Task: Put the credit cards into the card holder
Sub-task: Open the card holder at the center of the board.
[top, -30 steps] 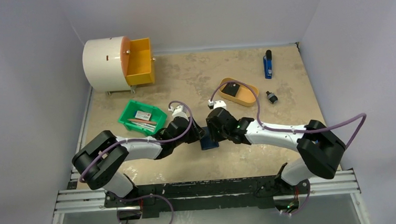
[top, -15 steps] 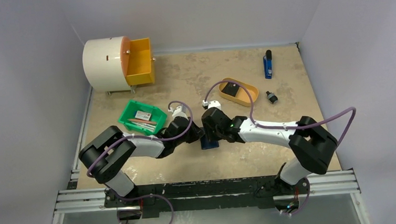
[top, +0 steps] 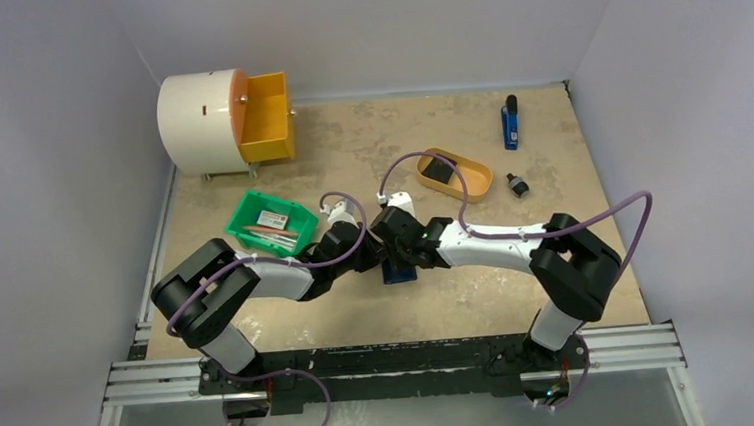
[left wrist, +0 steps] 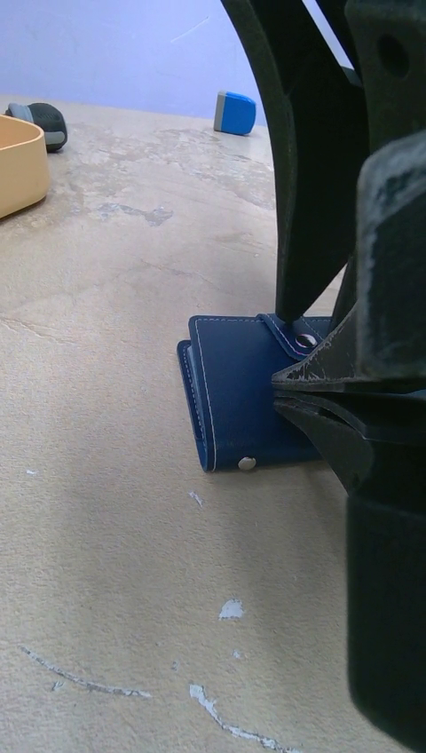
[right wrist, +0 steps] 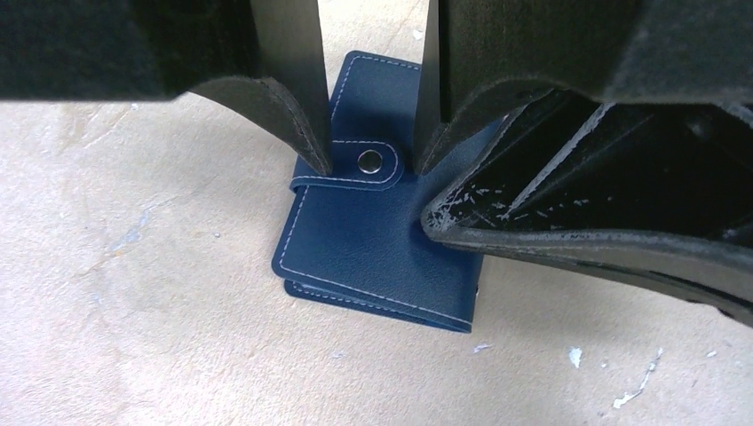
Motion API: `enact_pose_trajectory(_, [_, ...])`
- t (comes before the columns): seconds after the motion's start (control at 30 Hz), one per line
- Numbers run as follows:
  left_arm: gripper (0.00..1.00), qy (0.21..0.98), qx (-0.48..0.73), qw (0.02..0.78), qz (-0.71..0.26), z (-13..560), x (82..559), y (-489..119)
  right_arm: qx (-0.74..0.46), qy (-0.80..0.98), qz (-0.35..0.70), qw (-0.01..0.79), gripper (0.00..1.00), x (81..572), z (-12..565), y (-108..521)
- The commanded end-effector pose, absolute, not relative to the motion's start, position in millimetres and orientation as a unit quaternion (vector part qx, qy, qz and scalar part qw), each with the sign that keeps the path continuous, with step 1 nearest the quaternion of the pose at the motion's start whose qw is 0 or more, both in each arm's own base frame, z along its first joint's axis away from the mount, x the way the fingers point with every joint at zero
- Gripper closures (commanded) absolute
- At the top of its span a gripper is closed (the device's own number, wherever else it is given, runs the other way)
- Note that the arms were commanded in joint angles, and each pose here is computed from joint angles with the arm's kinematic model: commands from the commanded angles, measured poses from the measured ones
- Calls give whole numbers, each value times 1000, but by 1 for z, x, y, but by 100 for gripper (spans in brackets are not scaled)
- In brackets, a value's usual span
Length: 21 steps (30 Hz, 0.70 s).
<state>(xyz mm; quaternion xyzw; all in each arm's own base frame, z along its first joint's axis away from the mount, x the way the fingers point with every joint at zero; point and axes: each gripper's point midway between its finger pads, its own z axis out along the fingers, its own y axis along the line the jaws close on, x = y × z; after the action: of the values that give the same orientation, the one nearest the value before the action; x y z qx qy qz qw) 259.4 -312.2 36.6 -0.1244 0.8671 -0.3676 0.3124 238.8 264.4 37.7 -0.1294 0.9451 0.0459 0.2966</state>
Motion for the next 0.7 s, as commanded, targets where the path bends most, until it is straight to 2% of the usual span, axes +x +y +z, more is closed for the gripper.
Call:
enact_pose_trajectory(0.0, [100,866,-129,314,-367,35,260,-309,-120,943,3,312,58,248,46,257])
enact_pose_trajectory(0.4, [100,868,-132,312,-364,32,260,-306,-117,942,-1,314,70,247,45,254])
enact_pose_trajectory(0.67, [100,872,-136,309,-355,26,260,-303,-112,942,-3,317,90,247,48,251])
